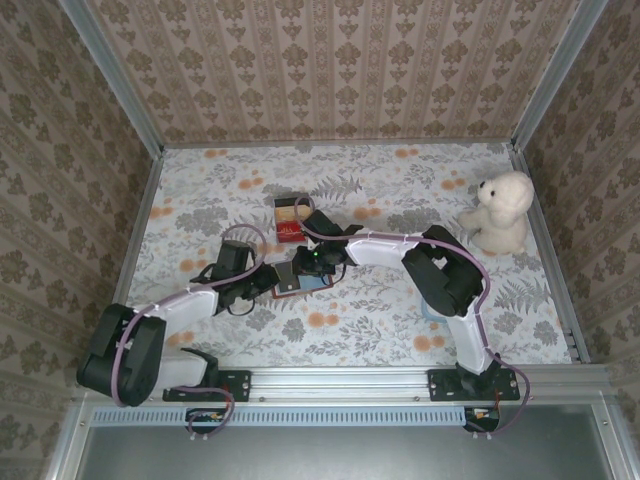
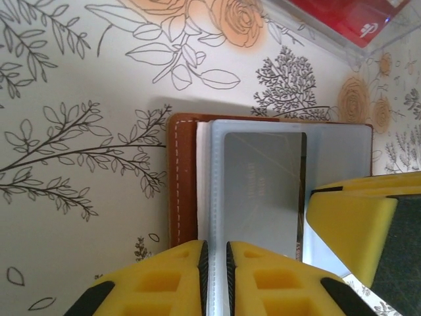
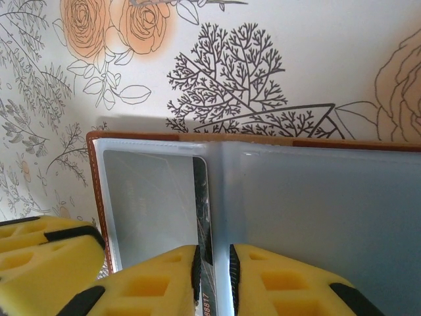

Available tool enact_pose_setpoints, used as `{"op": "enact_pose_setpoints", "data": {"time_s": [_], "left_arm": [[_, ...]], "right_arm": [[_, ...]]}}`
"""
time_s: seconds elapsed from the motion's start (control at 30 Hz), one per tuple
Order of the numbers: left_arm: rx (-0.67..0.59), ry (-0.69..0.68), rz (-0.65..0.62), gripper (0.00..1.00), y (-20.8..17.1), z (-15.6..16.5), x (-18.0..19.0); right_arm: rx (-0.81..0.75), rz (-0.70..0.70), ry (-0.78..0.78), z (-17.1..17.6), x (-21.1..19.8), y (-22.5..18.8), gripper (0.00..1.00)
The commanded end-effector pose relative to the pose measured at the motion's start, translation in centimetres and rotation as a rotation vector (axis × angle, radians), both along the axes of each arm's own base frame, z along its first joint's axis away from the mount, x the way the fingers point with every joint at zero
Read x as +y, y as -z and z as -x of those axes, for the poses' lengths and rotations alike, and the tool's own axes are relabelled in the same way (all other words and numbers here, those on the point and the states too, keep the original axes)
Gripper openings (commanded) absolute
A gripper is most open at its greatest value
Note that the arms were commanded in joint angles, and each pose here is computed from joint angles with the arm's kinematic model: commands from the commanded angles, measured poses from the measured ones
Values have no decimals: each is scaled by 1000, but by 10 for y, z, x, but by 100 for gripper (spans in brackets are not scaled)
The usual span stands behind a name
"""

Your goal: Take the credit cards out of the card holder

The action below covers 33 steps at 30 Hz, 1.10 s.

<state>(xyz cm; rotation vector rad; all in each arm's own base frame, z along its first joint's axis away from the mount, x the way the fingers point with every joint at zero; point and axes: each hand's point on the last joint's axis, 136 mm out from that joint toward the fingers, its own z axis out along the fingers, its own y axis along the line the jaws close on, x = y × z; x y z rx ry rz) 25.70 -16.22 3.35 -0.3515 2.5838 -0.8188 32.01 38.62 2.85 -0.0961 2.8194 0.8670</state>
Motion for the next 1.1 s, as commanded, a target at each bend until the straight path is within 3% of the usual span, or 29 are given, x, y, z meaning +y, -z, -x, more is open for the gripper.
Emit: {"op": "enact_pose_setpoints", "data": {"time_s": [0.0, 0.6, 1.07], "left_arm": [[-6, 5, 20, 16, -1, -5, -2], [127, -8, -46, 8, 35, 20, 12], [161, -3, -64, 3, 42, 24, 14]], "right_arm": [[37, 18, 6, 1, -1, 8, 24], [80, -35, -25, 9, 8, 13, 21], [72, -161, -68, 12, 25, -4, 15]]}}
